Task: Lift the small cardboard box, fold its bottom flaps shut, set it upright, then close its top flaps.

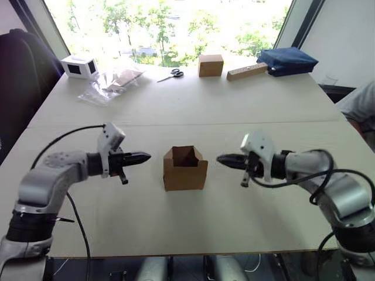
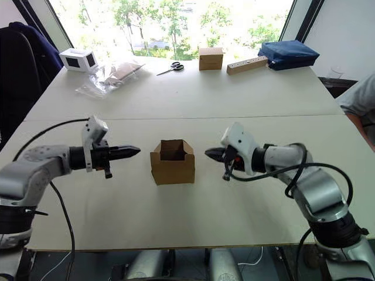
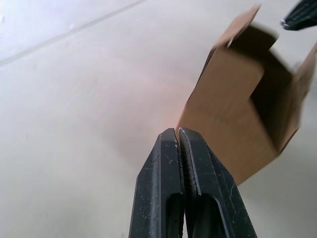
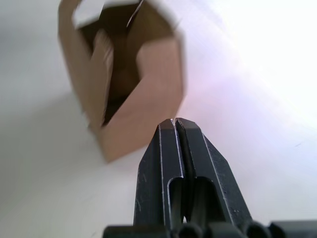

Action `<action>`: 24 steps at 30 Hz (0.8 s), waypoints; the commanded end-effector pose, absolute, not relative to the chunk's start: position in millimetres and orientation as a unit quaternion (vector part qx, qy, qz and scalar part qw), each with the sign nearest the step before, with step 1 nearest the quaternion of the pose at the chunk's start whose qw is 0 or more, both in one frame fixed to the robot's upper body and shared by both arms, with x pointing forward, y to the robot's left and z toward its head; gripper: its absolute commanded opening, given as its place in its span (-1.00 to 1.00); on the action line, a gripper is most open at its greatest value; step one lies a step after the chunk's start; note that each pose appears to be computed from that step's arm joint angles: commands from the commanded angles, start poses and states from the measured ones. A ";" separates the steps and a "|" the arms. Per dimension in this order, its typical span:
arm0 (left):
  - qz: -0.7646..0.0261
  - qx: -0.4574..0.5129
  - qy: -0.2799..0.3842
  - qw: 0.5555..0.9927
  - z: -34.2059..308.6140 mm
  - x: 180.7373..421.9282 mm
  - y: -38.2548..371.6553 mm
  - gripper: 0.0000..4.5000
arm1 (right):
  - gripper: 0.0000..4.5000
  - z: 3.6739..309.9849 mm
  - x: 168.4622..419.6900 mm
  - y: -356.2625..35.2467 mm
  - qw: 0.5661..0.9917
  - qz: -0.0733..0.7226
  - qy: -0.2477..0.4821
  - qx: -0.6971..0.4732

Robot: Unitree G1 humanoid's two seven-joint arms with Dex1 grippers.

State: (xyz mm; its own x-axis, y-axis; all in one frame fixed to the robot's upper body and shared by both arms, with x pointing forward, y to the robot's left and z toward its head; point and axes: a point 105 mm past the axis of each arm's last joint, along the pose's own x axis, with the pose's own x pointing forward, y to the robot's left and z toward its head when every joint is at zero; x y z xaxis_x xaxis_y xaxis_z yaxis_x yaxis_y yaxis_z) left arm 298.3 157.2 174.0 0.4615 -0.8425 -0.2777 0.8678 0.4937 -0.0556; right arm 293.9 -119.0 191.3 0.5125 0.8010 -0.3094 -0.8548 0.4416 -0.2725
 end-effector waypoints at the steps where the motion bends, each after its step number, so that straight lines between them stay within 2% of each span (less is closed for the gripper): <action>1: -0.545 0.054 0.125 0.827 183.5 284.6 137.3 -0.97 | -1.00 201.5 294.0 -109.8 0.834 0.519 0.044 -0.183; 15: -0.559 0.071 0.123 0.817 169.5 301.1 115.7 -0.97 | -1.00 173.9 310.4 -80.6 0.802 0.564 0.050 -0.191; 24: -0.555 0.080 0.128 0.818 157.4 308.0 113.9 -0.97 | -1.00 162.2 309.1 -68.9 0.786 0.583 0.060 -0.197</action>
